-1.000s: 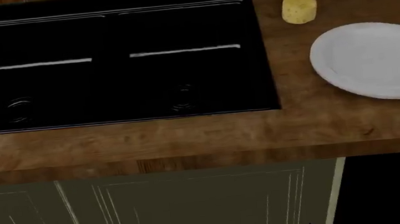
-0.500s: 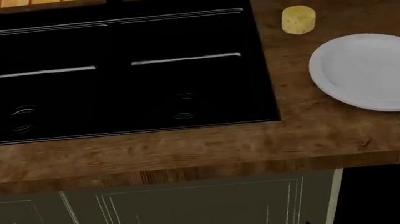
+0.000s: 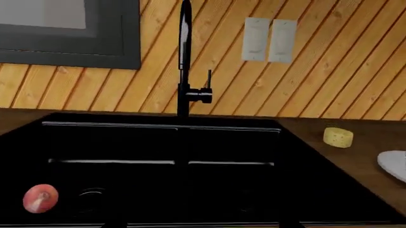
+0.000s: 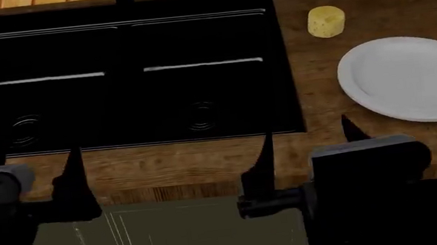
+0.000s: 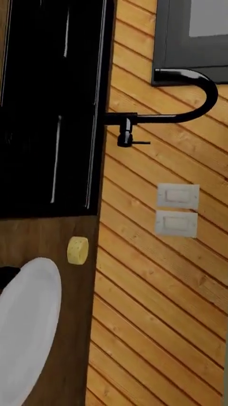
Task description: Pick the onion from the sink and place it on the plate located on the counter
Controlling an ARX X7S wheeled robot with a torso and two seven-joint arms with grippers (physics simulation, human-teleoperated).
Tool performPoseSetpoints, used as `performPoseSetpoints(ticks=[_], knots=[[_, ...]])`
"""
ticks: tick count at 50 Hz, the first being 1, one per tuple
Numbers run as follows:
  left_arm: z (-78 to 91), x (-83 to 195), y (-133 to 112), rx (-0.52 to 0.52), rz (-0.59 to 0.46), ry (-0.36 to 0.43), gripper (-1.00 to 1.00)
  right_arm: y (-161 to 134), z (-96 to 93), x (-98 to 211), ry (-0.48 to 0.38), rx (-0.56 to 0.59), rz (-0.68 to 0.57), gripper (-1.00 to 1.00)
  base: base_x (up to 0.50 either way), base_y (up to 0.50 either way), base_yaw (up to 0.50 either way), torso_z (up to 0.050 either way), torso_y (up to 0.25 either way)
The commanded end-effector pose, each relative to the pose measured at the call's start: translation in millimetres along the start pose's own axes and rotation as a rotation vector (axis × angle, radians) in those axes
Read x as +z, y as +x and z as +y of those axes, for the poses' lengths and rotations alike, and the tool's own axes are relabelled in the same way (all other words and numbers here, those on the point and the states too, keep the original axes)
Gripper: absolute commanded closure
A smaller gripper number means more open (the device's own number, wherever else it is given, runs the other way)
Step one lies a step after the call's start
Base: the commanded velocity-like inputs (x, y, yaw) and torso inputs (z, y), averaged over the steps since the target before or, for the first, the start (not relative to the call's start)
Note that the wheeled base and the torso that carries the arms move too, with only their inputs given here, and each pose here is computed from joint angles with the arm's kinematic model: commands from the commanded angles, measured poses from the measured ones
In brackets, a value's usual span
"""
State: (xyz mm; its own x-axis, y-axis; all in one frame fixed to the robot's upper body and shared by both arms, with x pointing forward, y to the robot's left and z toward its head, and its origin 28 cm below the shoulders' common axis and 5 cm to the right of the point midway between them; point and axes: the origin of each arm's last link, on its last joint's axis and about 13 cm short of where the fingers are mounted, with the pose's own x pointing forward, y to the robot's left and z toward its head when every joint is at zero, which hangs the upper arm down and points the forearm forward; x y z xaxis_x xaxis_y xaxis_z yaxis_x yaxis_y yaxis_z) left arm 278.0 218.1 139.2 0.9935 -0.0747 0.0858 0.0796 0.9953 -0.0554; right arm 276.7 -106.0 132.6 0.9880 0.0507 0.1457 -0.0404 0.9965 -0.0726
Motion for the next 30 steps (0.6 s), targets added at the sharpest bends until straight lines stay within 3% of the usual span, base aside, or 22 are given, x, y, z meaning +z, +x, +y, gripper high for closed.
performPoseSetpoints(ticks=[1, 2, 7, 13, 17, 25, 30], knots=[[-0.5, 65, 61, -0.065, -0.020, -0.023, -1.00, 59, -17.8, 58, 0.008, 0.044, -0.012, -1.00, 0.00, 0.00, 0.00, 0.000, 0.000], [-0.6, 67, 65, -0.066, -0.016, -0.013, -1.00, 63, -18.6, 59, 0.033, 0.046, -0.002, -1.00, 0.00, 0.00, 0.00, 0.000, 0.000], [-6.4, 80, 100, -0.080, 0.013, 0.002, -1.00, 97, -28.7, 77, -0.021, 0.027, 0.016, -1.00, 0.00, 0.00, 0.00, 0.000, 0.000], [-11.2, 92, 128, -0.066, 0.025, -0.043, -1.00, 131, -36.7, 87, -0.004, 0.009, 0.033, -1.00, 0.00, 0.00, 0.00, 0.000, 0.000], [-7.4, 92, 148, -0.030, 0.026, -0.007, -1.00, 147, -42.4, 94, -0.009, -0.002, 0.048, -1.00, 0.00, 0.00, 0.00, 0.000, 0.000], [-8.0, 96, 148, -0.037, 0.026, -0.023, -1.00, 149, -41.4, 103, 0.000, 0.009, 0.037, -1.00, 0.00, 0.00, 0.00, 0.000, 0.000], [-9.5, 91, 144, -0.042, 0.029, -0.019, -1.00, 146, -42.0, 104, 0.015, 0.013, 0.033, -1.00, 0.00, 0.50, 0.00, 0.000, 0.000]])
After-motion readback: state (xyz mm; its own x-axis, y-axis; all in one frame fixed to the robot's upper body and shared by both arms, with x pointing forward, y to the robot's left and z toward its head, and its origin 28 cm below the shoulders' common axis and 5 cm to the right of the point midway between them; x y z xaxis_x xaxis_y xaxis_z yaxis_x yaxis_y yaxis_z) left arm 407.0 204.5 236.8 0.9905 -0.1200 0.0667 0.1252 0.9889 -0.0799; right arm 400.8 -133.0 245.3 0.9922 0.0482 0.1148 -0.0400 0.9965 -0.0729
